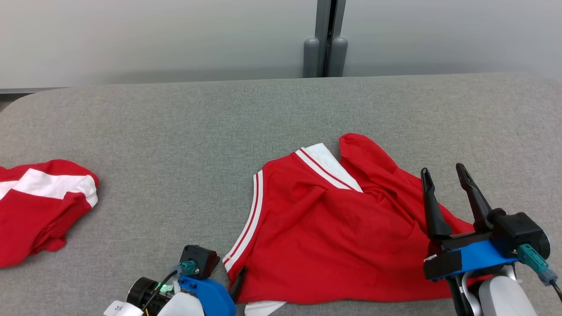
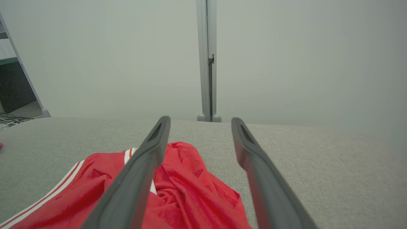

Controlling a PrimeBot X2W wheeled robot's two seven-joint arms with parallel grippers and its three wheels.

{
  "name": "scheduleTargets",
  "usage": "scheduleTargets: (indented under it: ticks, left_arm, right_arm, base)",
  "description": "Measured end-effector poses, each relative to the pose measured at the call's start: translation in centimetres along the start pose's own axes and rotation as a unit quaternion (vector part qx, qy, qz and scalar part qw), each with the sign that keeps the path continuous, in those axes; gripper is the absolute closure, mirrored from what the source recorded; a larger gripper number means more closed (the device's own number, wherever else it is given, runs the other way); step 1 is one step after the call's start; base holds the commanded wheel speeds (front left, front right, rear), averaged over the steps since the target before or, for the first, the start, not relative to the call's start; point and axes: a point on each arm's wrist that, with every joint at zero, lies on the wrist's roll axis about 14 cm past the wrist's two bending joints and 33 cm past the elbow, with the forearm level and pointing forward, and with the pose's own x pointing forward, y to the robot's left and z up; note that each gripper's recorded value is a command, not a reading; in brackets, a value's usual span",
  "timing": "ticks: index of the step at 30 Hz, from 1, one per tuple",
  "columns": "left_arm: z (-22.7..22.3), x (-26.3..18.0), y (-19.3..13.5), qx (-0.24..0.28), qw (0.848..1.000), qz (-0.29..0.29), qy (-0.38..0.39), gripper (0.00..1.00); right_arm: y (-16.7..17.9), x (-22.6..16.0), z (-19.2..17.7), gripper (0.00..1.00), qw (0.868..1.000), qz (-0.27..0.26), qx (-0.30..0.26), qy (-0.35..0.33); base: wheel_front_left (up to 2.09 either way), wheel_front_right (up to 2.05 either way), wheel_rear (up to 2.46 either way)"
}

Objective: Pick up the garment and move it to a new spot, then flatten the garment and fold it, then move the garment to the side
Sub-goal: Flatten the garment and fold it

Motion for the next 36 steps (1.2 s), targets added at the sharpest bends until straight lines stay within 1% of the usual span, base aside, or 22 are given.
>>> scheduleTargets:
  ticks: [6, 7, 8, 9, 14, 18, 22, 25, 29, 33, 36]
  left_arm:
    - [-0.3, 0.7, 0.0, -0.009, 1.0, -0.004, 0.006, 0.0]
    - [-0.1, 0.9, -0.2, -0.012, 1.0, -0.007, 0.002, 0.41]
    - [0.0, 1.0, -0.4, -0.014, 1.0, -0.01, -0.002, 0.65]
    - [0.2, 1.2, -0.6, -0.016, 1.0, -0.013, -0.007, 1.0]
    - [1.0, 1.8, -1.0, -0.016, 0.999, -0.021, -0.025, 1.0]
    - [3.6, 2.0, -0.3, -0.01, 0.997, -0.015, -0.077, 1.0]
    - [7.0, 1.9, 1.5, -0.005, 0.99, 0.007, -0.142, 1.0]
    - [9.1, 2.0, 3.1, 0.001, 0.984, 0.024, -0.174, 1.0]
    - [11.5, 2.3, 5.1, 0.008, 0.977, 0.044, -0.207, 1.0]
    - [13.0, 2.6, 7.9, 0.015, 0.972, 0.072, -0.224, 1.0]
    - [14.1, 2.9, 9.3, 0.018, 0.968, 0.088, -0.234, 1.0]
  right_arm:
    - [-0.1, 0.1, -0.4, 0.0, 1.0, -0.001, 0.0, 0.005]
    - [-0.1, 0.1, -0.4, 0.0, 1.0, -0.001, 0.001, 0.005]
    - [-0.1, 0.1, -0.5, 0.0, 1.0, -0.001, 0.001, 0.006]
    - [-0.1, 0.2, -0.4, 0.0, 1.0, -0.001, 0.001, 0.006]
    - [0.0, 0.3, -0.5, 0.0, 1.0, 0.0, 0.001, 0.006]
    - [-0.1, 0.5, -0.6, 0.0, 1.0, -0.001, 0.001, 0.006]
    - [-0.3, 0.8, -0.7, 0.0, 1.0, -0.003, 0.0, 0.007]
    - [-0.5, 1.3, -0.6, 0.0, 1.0, -0.005, -0.002, 0.004]
    - [-1.3, 1.7, -0.7, 0.0, 1.0, -0.015, -0.008, 0.003]
    - [-2.6, 1.8, -0.9, 0.0, 0.999, -0.031, -0.011, 0.005]
    - [-3.5, 1.6, -1.2, 0.0, 0.999, -0.044, -0.014, 0.01]
  base:
    - [0.0, 0.0, 0.0]
    - [0.0, 0.0, 0.0]
    - [0.0, 0.0, 0.0]
    - [0.0, 0.0, 0.0]
    - [0.0, 0.0, 0.0]
    - [0.0, 0.0, 0.0]
    - [0.0, 0.0, 0.0]
    - [0.0, 0.0, 0.0]
    - [0.0, 0.0, 0.0]
    - [0.0, 0.0, 0.0]
    - [0.0, 0.0, 0.0]
